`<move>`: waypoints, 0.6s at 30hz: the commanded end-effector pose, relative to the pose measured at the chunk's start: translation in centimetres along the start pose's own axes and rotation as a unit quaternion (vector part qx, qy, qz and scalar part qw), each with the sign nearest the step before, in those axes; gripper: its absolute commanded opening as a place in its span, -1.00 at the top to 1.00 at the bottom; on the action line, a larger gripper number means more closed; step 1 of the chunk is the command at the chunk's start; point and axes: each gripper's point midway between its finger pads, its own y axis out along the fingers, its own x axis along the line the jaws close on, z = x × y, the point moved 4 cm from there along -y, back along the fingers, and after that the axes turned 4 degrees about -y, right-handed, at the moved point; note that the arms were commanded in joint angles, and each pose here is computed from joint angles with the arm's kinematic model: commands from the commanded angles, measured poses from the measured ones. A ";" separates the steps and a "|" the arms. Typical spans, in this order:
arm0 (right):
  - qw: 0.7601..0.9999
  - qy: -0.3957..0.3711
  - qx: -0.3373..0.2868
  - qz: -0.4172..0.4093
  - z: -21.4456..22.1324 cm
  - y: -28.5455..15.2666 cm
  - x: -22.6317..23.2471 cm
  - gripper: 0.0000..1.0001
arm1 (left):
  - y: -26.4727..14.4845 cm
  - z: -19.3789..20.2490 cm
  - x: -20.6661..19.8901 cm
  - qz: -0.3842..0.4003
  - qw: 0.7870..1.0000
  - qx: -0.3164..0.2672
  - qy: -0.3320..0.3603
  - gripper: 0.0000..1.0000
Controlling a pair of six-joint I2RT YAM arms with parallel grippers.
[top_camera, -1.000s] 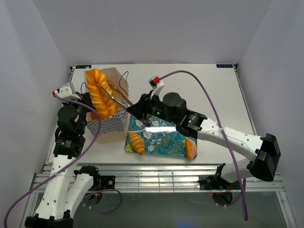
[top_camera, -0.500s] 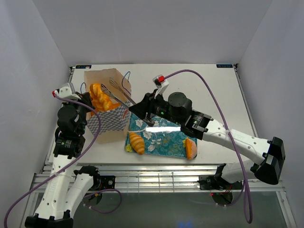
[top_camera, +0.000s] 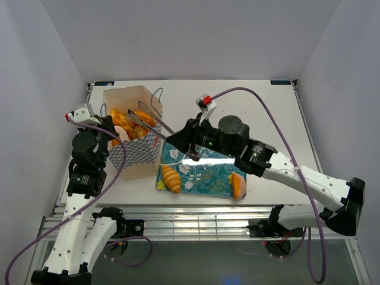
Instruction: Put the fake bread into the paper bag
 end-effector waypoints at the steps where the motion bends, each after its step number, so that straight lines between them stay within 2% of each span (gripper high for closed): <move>1: 0.998 -0.034 -0.038 -0.023 -3.6 -3.1 2.0 0.07 | -0.2 -0.3 -0.2 0.005 1.000 -0.005 0.001 1.00; 6: 0.992 -0.061 -0.078 0.074 -4.3 -6.5 -0.9 0.04 | -0.2 -0.3 0.0 -0.001 1.000 -0.007 0.001 1.00; 10: 0.978 -0.061 -0.128 0.150 -4.7 -10.6 -3.1 0.03 | -0.3 -0.4 0.2 -0.005 1.000 -0.008 0.000 0.90; 12: 0.966 -0.060 -0.141 0.207 -3.7 -11.9 -5.3 0.03 | -0.3 -0.4 0.2 -0.006 1.000 -0.010 0.000 0.74; 14: 0.956 -0.055 -0.156 0.241 -2.8 -13.6 -6.8 0.03 | -0.3 -0.5 0.1 -0.006 1.000 -0.010 0.000 0.65; 17: 0.933 -0.054 -0.175 0.308 -1.6 -15.7 -9.3 0.03 | -0.4 -0.5 0.2 -0.007 1.000 -0.010 0.000 0.49; 18: 0.921 -0.056 -0.183 0.340 -1.3 -16.5 -10.2 0.03 | -0.4 -0.5 0.2 -0.008 1.000 -0.012 -0.001 0.38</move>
